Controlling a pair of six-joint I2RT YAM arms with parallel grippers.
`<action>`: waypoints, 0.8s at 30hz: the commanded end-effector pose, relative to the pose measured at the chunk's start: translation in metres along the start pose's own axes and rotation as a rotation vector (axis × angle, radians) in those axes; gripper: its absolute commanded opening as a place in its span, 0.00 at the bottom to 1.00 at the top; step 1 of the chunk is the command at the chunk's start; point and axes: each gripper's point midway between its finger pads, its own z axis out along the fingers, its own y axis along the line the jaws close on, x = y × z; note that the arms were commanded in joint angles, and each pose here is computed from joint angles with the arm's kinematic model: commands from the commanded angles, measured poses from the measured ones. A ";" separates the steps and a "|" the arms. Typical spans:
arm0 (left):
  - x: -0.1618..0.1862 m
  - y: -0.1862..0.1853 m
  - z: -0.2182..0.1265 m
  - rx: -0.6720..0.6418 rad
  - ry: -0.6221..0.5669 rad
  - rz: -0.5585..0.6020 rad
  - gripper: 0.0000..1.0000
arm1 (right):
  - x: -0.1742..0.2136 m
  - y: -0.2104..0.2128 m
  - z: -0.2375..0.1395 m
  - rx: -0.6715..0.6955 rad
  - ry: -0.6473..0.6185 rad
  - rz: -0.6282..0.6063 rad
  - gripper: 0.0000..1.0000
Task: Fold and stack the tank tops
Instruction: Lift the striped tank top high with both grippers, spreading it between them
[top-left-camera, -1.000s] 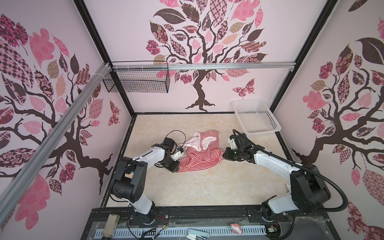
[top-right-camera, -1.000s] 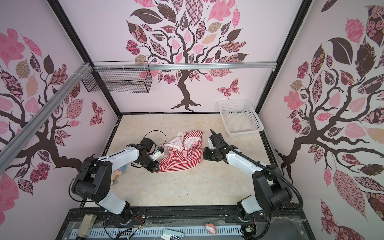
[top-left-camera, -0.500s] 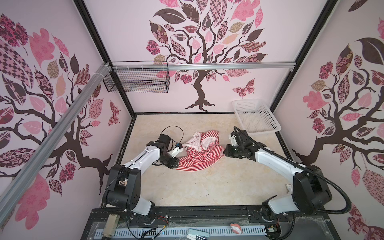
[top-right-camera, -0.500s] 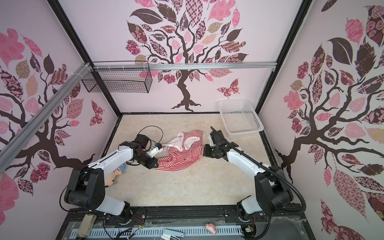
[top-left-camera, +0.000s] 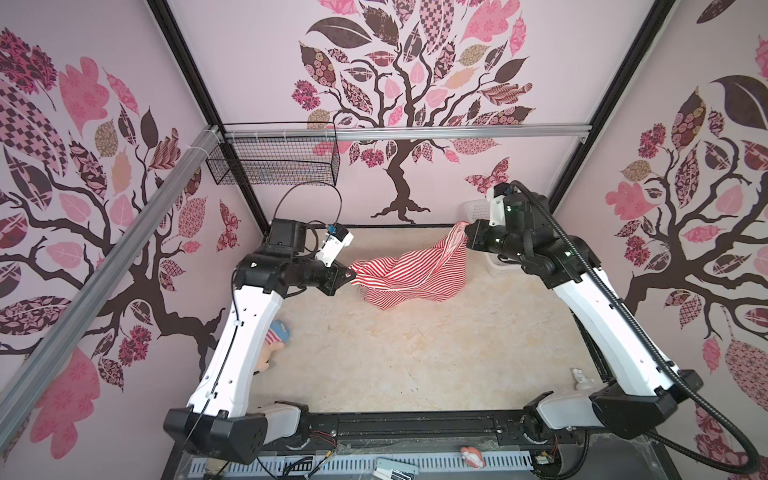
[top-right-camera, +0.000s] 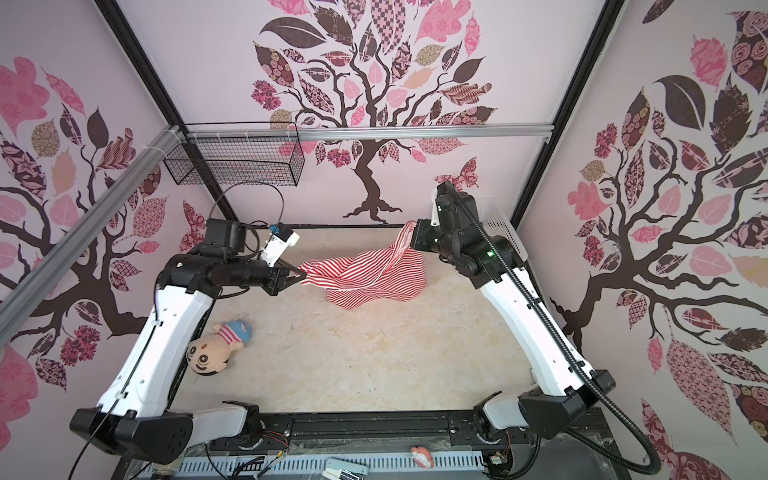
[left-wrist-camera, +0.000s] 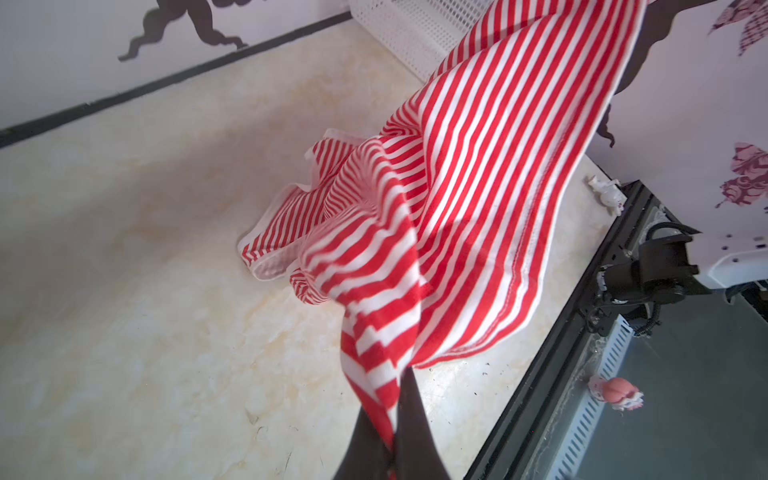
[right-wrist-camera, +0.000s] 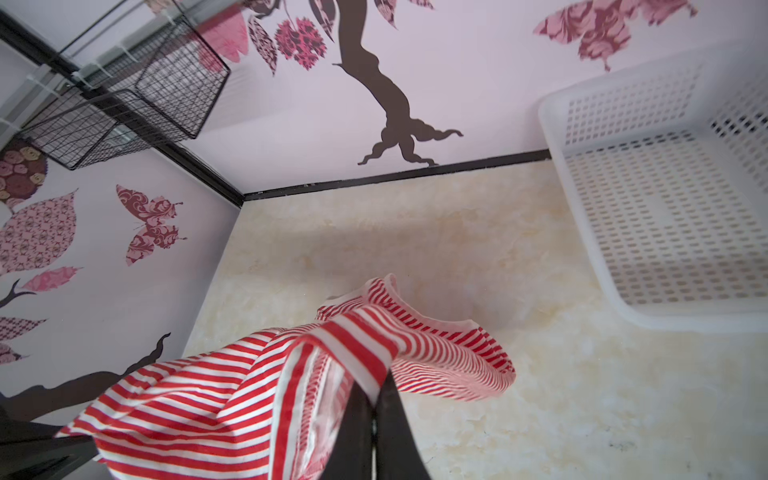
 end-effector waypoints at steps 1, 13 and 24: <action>-0.005 -0.038 -0.047 0.025 -0.068 0.018 0.00 | -0.014 0.011 -0.072 0.033 -0.083 -0.105 0.00; -0.082 -0.094 -0.182 -0.156 -0.531 0.184 0.00 | -0.078 0.044 -0.209 -0.258 -0.363 -0.073 0.00; -0.128 -0.017 -0.133 -0.304 -0.492 0.143 0.00 | -0.104 0.043 -0.106 -0.074 -0.270 -0.068 0.00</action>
